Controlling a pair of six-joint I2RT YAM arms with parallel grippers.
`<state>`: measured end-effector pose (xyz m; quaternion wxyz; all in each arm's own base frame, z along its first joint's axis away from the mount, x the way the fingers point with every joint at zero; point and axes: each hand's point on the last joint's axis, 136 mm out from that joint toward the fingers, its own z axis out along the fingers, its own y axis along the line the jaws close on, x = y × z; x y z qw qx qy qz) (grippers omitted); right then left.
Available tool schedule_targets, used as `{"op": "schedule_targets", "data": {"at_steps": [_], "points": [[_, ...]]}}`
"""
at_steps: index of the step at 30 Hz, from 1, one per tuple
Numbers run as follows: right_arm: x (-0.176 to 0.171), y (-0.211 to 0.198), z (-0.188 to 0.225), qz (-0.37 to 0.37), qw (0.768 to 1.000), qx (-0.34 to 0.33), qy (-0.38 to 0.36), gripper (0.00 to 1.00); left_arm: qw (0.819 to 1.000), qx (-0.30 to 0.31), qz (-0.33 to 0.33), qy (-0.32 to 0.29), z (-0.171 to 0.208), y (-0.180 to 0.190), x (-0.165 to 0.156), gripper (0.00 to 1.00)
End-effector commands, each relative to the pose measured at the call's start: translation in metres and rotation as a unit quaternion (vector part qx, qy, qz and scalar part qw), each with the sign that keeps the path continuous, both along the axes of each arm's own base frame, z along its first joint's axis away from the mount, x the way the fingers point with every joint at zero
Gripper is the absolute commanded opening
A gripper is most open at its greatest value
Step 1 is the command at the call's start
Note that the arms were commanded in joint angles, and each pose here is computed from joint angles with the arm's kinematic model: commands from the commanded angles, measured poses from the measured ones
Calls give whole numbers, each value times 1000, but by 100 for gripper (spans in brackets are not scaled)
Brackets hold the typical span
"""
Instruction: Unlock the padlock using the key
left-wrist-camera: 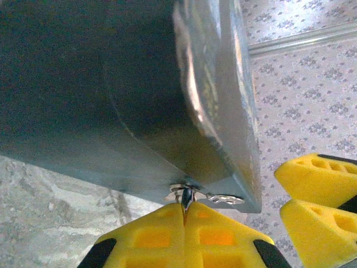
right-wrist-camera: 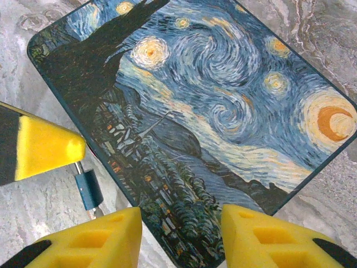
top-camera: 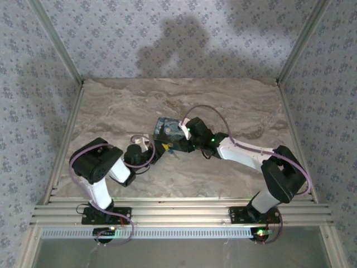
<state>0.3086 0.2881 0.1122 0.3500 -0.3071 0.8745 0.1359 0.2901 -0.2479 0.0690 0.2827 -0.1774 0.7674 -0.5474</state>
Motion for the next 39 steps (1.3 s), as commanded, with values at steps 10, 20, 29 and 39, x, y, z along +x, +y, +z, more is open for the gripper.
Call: {"op": "schedule_targets", "data": {"at_steps": [10, 20, 29, 39], "points": [[17, 2, 24, -43, 999, 17, -11, 40, 997, -1, 57, -47, 28, 18, 11, 0], [14, -13, 42, -67, 997, 32, -23, 40, 998, 31, 31, -43, 30, 19, -2, 0], [0, -48, 45, -117, 991, 63, -21, 40, 982, 185, -13, -34, 52, 55, -41, 0], [-22, -73, 34, -159, 983, 95, 1, 41, 956, 291, -44, 18, 55, 112, -98, 0]]}}
